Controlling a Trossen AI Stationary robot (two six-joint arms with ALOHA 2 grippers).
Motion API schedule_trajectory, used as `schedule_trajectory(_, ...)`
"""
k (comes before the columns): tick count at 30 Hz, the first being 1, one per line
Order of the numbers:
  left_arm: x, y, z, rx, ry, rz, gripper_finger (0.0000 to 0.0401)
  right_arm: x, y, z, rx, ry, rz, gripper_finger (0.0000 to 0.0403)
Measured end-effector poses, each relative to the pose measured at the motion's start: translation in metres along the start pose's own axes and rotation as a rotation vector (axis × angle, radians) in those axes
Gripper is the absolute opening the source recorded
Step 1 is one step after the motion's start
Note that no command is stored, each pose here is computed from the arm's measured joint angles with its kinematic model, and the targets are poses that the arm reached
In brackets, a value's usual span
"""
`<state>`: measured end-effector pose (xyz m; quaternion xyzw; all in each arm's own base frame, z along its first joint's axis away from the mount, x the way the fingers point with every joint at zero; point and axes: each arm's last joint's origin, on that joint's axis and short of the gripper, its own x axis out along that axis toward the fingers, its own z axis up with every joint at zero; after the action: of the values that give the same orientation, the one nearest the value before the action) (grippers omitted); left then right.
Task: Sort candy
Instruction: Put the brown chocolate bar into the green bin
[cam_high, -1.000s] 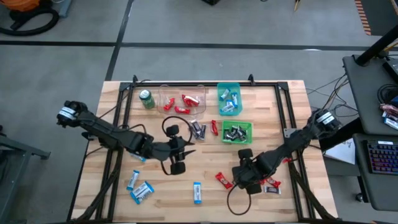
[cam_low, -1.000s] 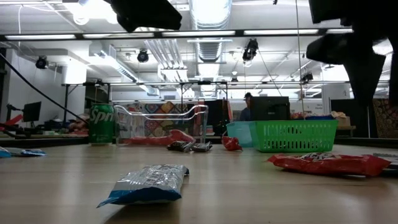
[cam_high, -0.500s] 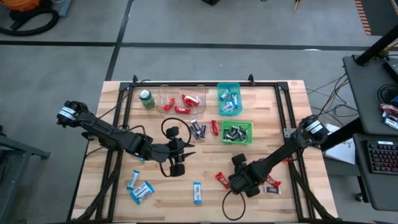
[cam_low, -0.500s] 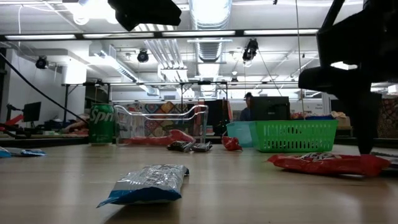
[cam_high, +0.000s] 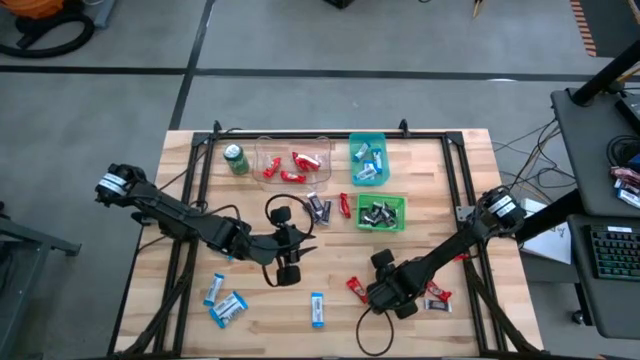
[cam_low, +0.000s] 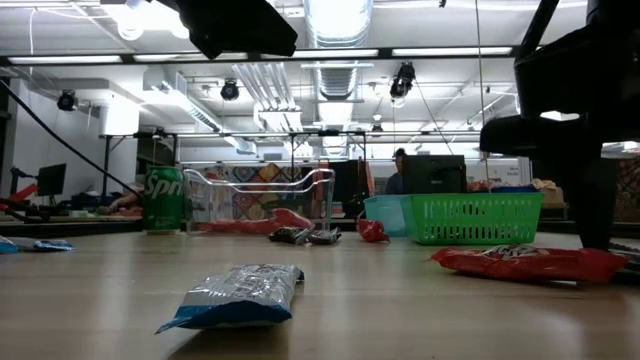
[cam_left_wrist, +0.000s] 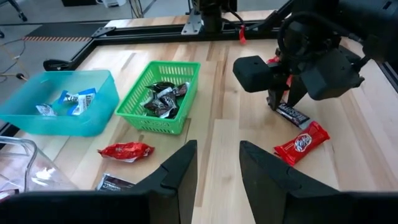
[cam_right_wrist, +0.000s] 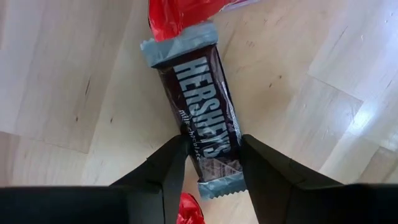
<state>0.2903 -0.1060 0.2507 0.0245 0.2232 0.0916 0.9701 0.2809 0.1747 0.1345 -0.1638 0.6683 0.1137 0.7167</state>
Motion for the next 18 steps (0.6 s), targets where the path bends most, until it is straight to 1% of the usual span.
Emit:
schedule_trajectory(10,0.0017,-0.0008,-0.0013,0.003,0.005,0.001,0.0103,-0.0011,-0.0018,0.0021,0.005,-0.022,0.006,0.0067)
schedule_trajectory(18,0.0017,-0.0008,-0.0012,0.003,0.004,0.001,0.0103,-0.0046,-0.0019,0.0017,0.005,-0.031,0.017,0.0038)
